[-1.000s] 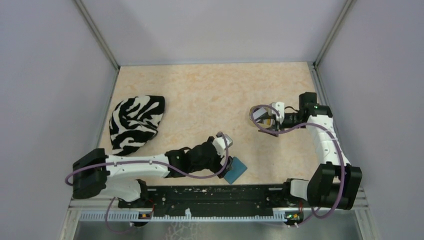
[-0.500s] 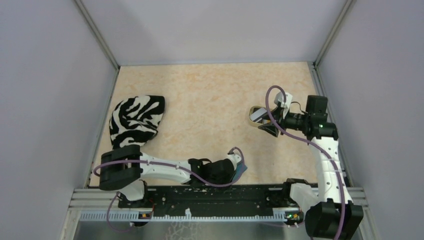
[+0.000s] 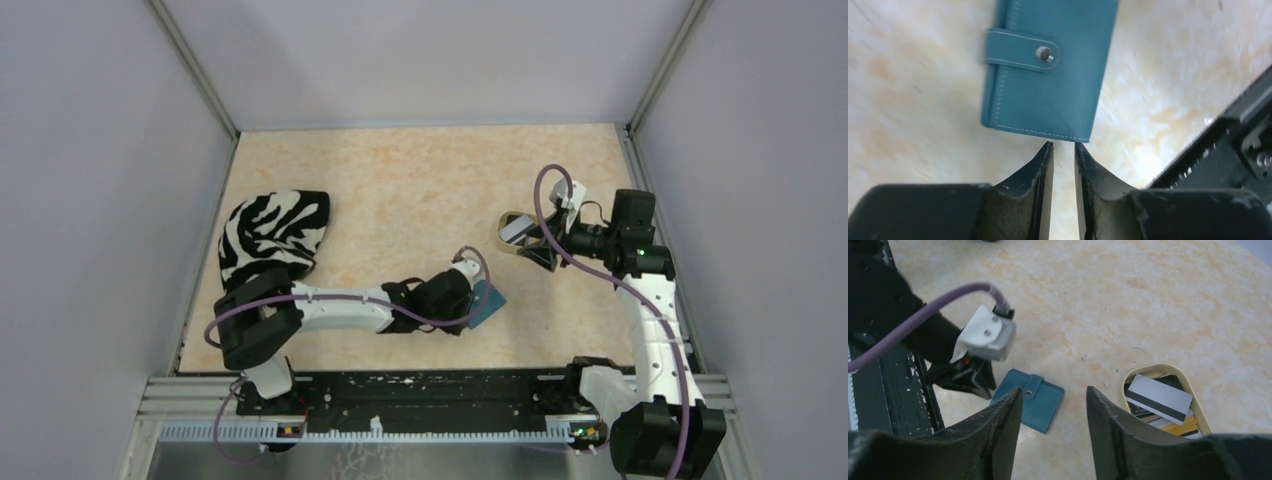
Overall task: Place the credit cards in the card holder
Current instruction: Move the card holder to the center of the board, then reset both arms
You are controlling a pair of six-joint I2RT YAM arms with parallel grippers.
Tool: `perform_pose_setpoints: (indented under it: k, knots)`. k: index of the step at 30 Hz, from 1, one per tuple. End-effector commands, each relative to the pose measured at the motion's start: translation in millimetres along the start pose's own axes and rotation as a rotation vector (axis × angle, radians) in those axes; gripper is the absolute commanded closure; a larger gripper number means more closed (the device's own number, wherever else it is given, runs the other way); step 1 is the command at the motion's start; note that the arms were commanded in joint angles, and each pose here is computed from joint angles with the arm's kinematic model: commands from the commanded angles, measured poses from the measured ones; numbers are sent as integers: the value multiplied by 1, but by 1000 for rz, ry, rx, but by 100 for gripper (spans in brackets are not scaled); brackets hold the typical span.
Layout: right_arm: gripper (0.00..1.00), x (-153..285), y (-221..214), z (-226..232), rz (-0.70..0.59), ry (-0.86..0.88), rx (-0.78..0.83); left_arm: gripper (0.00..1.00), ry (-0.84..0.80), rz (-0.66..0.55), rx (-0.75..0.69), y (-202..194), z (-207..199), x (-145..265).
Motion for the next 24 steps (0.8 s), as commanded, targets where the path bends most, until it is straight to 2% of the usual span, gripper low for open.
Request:
perform_pose_setpoints:
  k: [1,2,4,8,9,10,15,17,20,24]
  knots:
    - [47,5,11,-5,-7,-61,43,71,-143,-233,-35,64,12,4]
    - [42,8,14,-5,3,-90,50,67,-146,-282,-61,74,12,14]
    - [33,16,26,-8,22,-170,78,54,-128,-367,-112,88,17,44]
    - [3,37,59,-9,-32,-378,97,13,-29,-528,-131,95,45,107]
    - [2,39,66,-6,-63,-387,98,5,-40,-577,-115,99,53,123]
    - [2,39,73,-3,-90,-374,86,2,-50,-626,-92,104,60,139]
    - [2,35,105,20,-171,-185,-2,1,-51,-834,-11,133,78,216]
    - [1,36,118,27,-202,-157,-41,1,-39,-874,-13,139,78,239]
    - [2,39,134,32,-234,-145,-106,1,3,-867,-26,141,82,260]
    - [2,44,146,45,-241,-83,-81,1,44,-852,-7,136,87,275]
Point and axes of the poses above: each gripper's point midway between its finger pads, its own x axis back along the fingers, its own z axis along the line the jaws close on, y = z × x, the point moved 7 cm from there along x, back along the fingers, and after that the axes turned 11 degrees about -x, right-handed, at the moved point
